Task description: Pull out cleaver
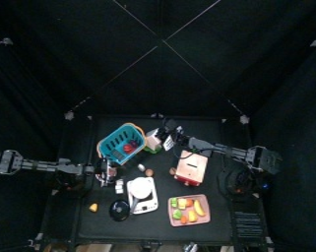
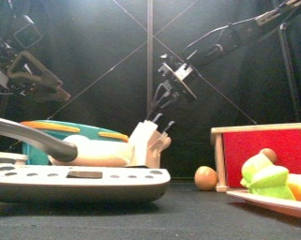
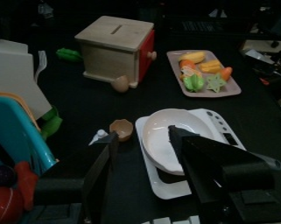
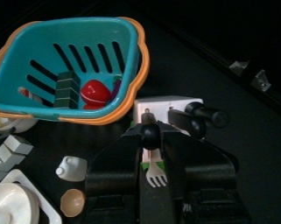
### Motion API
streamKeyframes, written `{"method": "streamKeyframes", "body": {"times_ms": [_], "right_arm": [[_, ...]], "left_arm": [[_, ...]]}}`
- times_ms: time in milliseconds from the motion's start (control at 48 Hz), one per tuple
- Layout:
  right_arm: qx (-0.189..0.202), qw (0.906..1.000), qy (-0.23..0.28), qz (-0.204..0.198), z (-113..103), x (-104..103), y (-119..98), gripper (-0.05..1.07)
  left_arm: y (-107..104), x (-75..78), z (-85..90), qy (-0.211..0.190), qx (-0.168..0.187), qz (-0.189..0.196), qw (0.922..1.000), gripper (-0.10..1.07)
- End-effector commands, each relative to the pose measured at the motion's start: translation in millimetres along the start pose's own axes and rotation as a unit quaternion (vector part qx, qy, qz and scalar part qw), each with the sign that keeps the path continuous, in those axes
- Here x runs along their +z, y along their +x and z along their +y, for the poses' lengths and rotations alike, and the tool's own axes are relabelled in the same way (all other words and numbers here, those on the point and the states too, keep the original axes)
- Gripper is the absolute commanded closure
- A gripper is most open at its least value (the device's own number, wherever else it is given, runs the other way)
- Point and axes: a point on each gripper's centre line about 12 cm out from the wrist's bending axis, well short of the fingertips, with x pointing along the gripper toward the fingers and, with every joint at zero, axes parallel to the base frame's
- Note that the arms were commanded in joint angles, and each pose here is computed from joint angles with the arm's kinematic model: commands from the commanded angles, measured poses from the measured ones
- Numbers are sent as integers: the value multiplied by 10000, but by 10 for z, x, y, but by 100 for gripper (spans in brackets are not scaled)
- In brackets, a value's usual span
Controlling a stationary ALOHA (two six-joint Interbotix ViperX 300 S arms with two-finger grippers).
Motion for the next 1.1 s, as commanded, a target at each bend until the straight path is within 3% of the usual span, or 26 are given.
{"method": "streamKeyframes", "body": {"times_ms": [0,229,479,750,1083], "right_arm": [[144,9988,80,-454,-18,232,-130,52],[153,9987,145,-457,-153,130,63,52],[194,9981,301,-493,-247,42,101,52],[-64,9985,245,-488,-266,268,30,54],[-399,9987,77,-299,-270,432,183,55]], "left_arm": [[18,61,11,3,25,-84,10000,11],[15,49,17,-1,40,-69,10000,11],[14,41,14,1,33,-54,10000,11],[14,43,17,7,40,-61,10000,11],[8,18,39,-6,92,-30,10000,11]]}}
